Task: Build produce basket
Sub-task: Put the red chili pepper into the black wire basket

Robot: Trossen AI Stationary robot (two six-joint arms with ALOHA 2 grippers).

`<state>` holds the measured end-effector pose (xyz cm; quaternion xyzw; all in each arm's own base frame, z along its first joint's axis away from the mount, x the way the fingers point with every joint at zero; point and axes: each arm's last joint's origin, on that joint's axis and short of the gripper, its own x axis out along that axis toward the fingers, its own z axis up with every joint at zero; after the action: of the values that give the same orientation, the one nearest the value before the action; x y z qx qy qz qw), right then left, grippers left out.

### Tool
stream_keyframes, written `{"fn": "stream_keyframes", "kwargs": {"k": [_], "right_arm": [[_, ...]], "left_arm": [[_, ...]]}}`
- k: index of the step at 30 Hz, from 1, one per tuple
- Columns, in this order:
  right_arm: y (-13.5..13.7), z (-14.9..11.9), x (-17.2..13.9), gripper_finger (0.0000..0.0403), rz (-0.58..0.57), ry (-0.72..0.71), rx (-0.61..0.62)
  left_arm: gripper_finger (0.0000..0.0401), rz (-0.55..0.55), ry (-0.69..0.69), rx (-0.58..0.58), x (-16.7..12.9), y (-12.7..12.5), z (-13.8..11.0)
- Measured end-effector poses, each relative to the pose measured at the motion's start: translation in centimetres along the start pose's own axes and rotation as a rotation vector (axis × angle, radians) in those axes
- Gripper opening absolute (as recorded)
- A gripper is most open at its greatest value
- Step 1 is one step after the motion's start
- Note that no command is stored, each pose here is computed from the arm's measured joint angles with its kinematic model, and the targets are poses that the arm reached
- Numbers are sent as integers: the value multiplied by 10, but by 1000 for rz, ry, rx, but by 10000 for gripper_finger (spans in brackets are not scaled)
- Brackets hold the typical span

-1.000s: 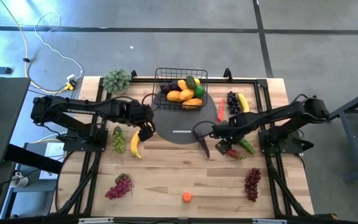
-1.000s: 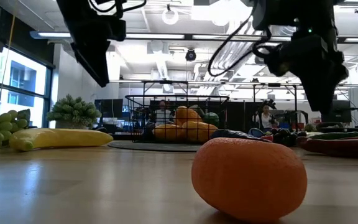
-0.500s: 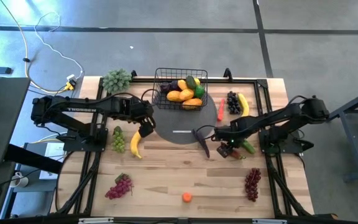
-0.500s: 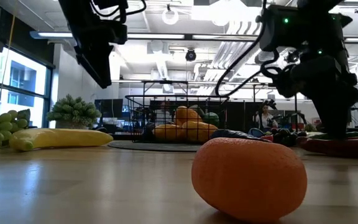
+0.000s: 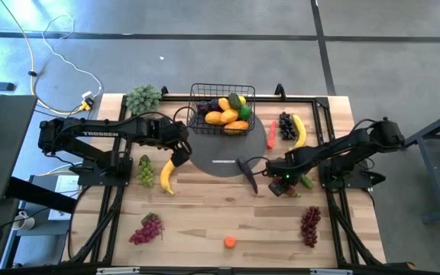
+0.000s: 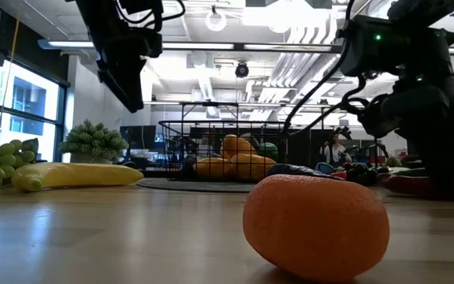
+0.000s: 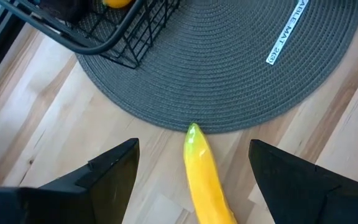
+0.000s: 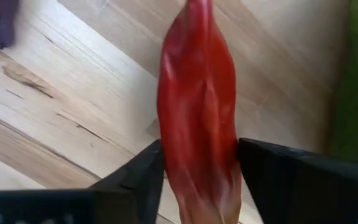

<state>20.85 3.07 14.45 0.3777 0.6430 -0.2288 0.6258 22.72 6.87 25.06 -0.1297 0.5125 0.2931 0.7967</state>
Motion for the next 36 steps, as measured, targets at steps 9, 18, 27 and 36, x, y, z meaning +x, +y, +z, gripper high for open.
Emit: {"fn": "stream_keyframes", "kwargs": {"k": [9,18,27,36], "right_arm": [[3,2,-4,70,12,-10,44],[27,14,-28,67,86,-113,-6],[38,42,-65,67,157,-258,-50],[48,85,-123,67,290,-549,-213]], "left_arm": [[294,-10,-31,-8,0,-1,3],[294,-53,-31,-11,0,-3,4],[294,-71,-26,-10,0,-3,4],[294,-70,-24,-67,0,-3,4]]}}
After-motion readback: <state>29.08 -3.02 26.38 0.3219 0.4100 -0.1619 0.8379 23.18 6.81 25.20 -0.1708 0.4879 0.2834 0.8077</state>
